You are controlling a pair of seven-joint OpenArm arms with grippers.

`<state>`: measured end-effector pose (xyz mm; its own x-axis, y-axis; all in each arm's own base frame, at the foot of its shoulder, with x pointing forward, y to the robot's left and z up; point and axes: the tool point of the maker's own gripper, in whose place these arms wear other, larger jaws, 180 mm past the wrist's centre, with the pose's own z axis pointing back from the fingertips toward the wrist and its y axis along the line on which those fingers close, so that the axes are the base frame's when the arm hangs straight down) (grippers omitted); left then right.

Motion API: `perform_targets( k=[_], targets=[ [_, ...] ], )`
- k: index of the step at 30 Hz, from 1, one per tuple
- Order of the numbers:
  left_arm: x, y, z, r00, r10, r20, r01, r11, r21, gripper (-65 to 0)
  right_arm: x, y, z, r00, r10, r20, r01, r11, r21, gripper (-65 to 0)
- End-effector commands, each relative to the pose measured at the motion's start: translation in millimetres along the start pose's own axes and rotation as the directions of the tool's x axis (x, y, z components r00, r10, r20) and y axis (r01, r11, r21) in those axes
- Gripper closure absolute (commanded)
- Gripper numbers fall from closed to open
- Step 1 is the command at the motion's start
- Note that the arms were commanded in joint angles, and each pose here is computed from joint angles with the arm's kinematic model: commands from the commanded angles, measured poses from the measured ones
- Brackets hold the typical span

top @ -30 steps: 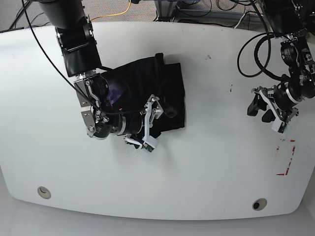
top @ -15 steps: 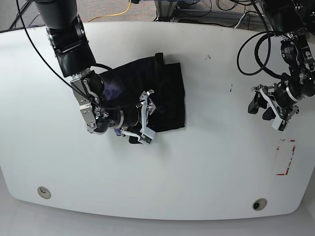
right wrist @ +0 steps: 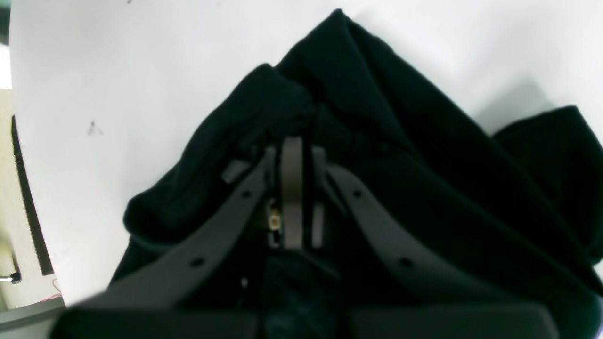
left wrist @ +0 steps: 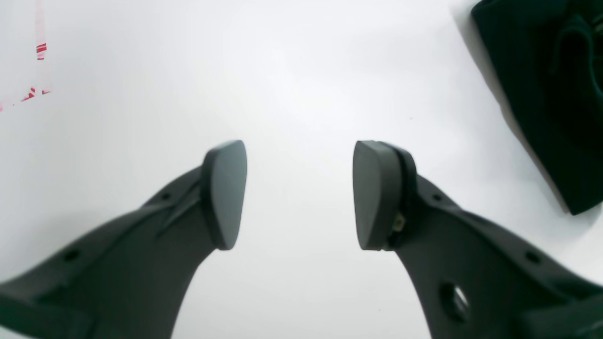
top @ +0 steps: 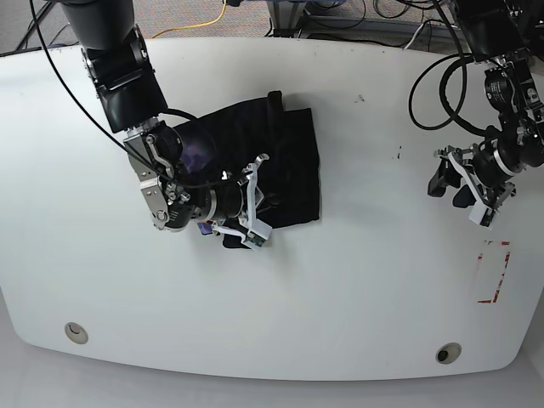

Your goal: Layout the t-shirt on the table in an organized manner, then fold the t-shirt properly

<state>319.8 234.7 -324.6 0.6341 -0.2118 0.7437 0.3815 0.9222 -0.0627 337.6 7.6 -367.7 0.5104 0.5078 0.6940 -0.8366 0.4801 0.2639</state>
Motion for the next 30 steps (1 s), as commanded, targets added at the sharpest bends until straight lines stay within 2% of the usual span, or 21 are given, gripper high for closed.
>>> perform_targets(
  k=[1,7,16,30],
  targets=[
    [17,5,6,0.998,-0.023,0.052,0.022,1.0,0.011,-33.2,35,3,12,0.994,0.064,0.087,-0.064,0.998,-0.009,0.0],
    [17,5,6,0.998,-0.024,0.051,0.023,1.0,0.012,-33.2,56,17,22,0.981,0.14,0.137,-0.139,0.99,-0.018,0.0],
    [11,4,6,0.999,-0.018,0.04,0.018,1.0,0.008,-33.2,79,24,33,0.963,0.222,0.152,-0.219,0.975,-0.04,0.0],
    [11,3,6,0.999,-0.021,0.037,0.021,1.0,0.006,-33.2,110,13,48,0.943,0.28,0.18,-0.268,0.959,-0.089,0.0]
  ],
)
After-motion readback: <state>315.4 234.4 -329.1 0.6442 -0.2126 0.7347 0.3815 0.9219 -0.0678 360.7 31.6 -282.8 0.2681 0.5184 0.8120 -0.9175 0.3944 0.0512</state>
